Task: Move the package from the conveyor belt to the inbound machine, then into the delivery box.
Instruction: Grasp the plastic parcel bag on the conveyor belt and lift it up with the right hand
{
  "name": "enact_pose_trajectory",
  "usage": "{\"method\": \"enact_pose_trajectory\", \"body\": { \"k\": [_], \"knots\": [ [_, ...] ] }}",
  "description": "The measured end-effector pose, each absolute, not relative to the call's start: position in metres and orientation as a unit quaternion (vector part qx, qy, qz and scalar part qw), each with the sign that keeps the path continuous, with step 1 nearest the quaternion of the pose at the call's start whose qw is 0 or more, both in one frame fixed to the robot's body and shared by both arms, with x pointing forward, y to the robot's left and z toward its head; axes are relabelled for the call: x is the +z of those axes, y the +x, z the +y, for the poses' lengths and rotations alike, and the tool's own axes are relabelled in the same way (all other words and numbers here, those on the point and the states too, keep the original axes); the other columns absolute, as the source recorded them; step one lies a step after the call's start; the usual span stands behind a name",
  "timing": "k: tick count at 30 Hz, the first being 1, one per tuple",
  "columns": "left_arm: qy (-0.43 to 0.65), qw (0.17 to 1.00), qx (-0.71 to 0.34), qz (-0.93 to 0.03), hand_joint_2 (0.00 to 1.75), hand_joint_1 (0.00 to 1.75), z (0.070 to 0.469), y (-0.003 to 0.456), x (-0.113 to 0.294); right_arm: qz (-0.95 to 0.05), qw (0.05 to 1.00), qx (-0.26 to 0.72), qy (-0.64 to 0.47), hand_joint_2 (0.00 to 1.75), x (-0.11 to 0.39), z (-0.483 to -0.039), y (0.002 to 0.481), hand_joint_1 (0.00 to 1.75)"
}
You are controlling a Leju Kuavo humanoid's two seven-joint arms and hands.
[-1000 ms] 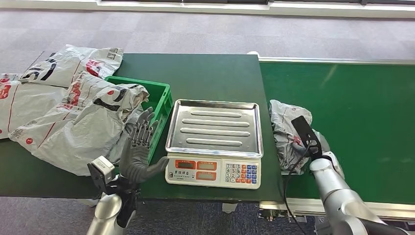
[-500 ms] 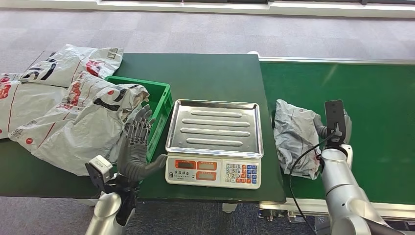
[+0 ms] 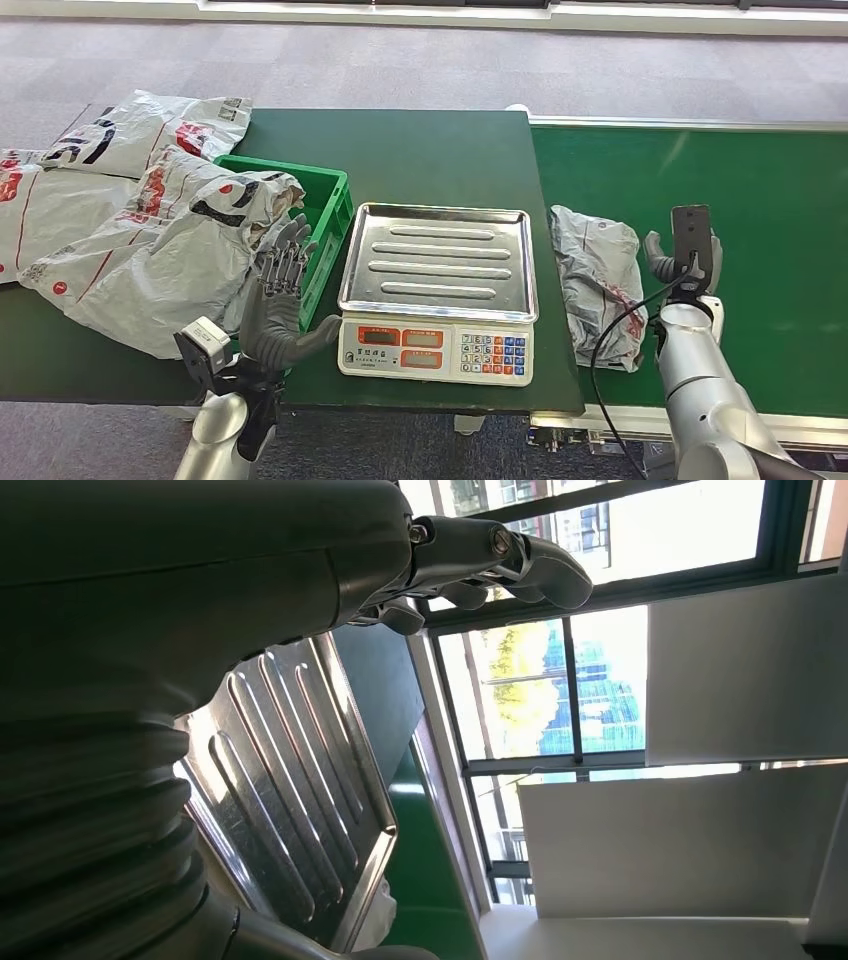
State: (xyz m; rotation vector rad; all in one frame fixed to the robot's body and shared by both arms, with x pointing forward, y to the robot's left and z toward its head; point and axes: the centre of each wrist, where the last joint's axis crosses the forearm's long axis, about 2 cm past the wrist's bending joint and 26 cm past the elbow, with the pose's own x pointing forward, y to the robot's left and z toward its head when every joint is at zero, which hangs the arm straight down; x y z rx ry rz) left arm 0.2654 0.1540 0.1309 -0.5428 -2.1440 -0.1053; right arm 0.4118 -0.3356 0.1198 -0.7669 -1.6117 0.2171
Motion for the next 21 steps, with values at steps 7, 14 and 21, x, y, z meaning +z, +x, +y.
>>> {"method": "enact_pose_trajectory", "body": {
  "k": [7, 14, 21],
  "knots": [
    [-0.219, 0.449, -0.045, -0.865, 1.75, 0.0, 0.155, 0.267, 0.13, -0.611, 0.711, 0.164, -0.307, 1.75, 0.116, -0.331, 0.413, 0.0],
    [-0.219, 0.45, -0.048, -0.864, 1.75, 0.0, 0.156, 0.269, 0.127, -0.559, 0.749, 0.247, -0.257, 1.75, 0.106, -0.326, 0.411, 0.0],
    [-0.224, 0.449, -0.053, -0.864, 1.75, 0.0, 0.155, 0.272, 0.128, -0.505, 0.767, 0.335, -0.211, 1.75, 0.097, -0.317, 0.406, 0.0]
  ]
}}
